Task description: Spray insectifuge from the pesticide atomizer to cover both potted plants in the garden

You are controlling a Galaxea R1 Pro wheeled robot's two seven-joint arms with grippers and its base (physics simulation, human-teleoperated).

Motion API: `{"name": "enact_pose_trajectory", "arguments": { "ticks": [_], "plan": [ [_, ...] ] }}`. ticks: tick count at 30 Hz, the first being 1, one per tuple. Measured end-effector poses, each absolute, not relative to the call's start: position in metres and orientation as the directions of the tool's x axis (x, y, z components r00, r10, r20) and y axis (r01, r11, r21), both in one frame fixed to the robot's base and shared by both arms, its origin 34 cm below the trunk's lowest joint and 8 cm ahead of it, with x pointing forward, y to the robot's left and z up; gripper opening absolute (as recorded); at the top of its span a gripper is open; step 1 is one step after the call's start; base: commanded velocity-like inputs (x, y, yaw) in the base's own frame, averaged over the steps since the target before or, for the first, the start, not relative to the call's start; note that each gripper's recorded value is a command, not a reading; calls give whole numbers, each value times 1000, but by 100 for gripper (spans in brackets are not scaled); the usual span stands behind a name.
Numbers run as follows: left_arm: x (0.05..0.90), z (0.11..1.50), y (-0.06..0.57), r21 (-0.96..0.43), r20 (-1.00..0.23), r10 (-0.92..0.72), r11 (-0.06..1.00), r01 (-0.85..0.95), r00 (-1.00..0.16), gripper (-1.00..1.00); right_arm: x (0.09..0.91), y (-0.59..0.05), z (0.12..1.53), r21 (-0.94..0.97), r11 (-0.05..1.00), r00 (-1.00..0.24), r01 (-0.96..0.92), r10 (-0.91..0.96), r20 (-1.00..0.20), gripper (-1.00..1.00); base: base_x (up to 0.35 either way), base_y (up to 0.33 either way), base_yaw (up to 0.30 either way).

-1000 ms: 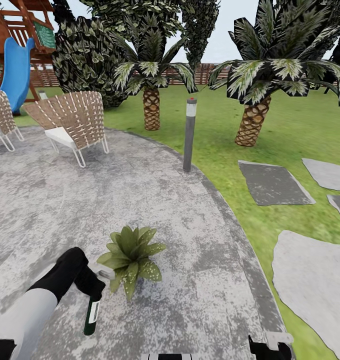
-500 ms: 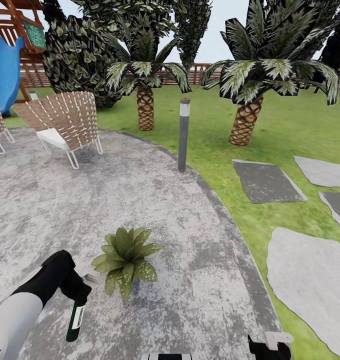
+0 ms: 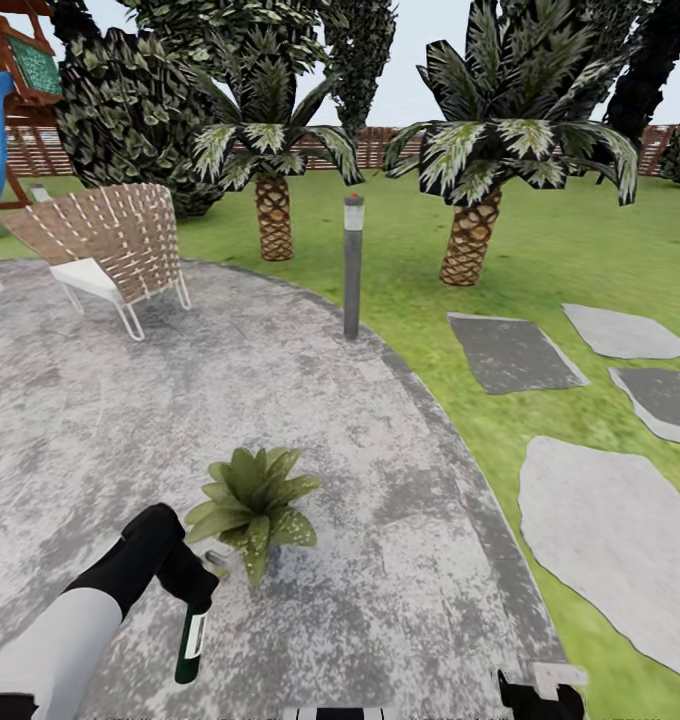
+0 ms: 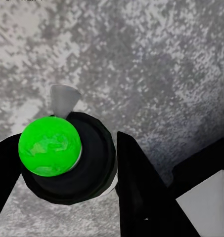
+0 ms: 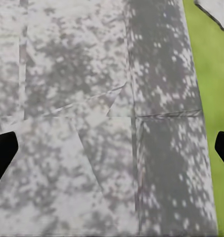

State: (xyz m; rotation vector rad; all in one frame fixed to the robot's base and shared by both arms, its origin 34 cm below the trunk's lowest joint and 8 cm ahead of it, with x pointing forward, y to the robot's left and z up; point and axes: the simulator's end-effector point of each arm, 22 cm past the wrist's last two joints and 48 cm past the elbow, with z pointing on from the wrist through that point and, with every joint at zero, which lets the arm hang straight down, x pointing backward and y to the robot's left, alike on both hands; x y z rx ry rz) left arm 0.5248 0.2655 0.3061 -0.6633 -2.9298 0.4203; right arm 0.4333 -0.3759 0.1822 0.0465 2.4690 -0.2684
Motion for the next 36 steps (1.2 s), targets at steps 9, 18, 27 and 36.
{"name": "enact_pose_trajectory", "arguments": {
  "ticks": [9,18,27,36],
  "plan": [
    [526,306,255,-299,35,445,859,415,-895,-100,433,-373,182,-177,980,-791,97,-32,-611,100,35,337,0],
    [525,306,256,-298,39,441,861,411,-897,-100,433,-373,182,-178,979,-791,98,-32,-611,100,-66,322,-8],
    [525,306,255,-300,38,439,862,409,-897,-100,433,-375,182,-180,978,-792,102,-30,-610,100,-1,336,-204],
    [525,306,254,-302,37,441,860,410,-897,-100,433,-372,181,-175,979,-791,104,-25,-611,100,6,281,-22]
  ]
}}
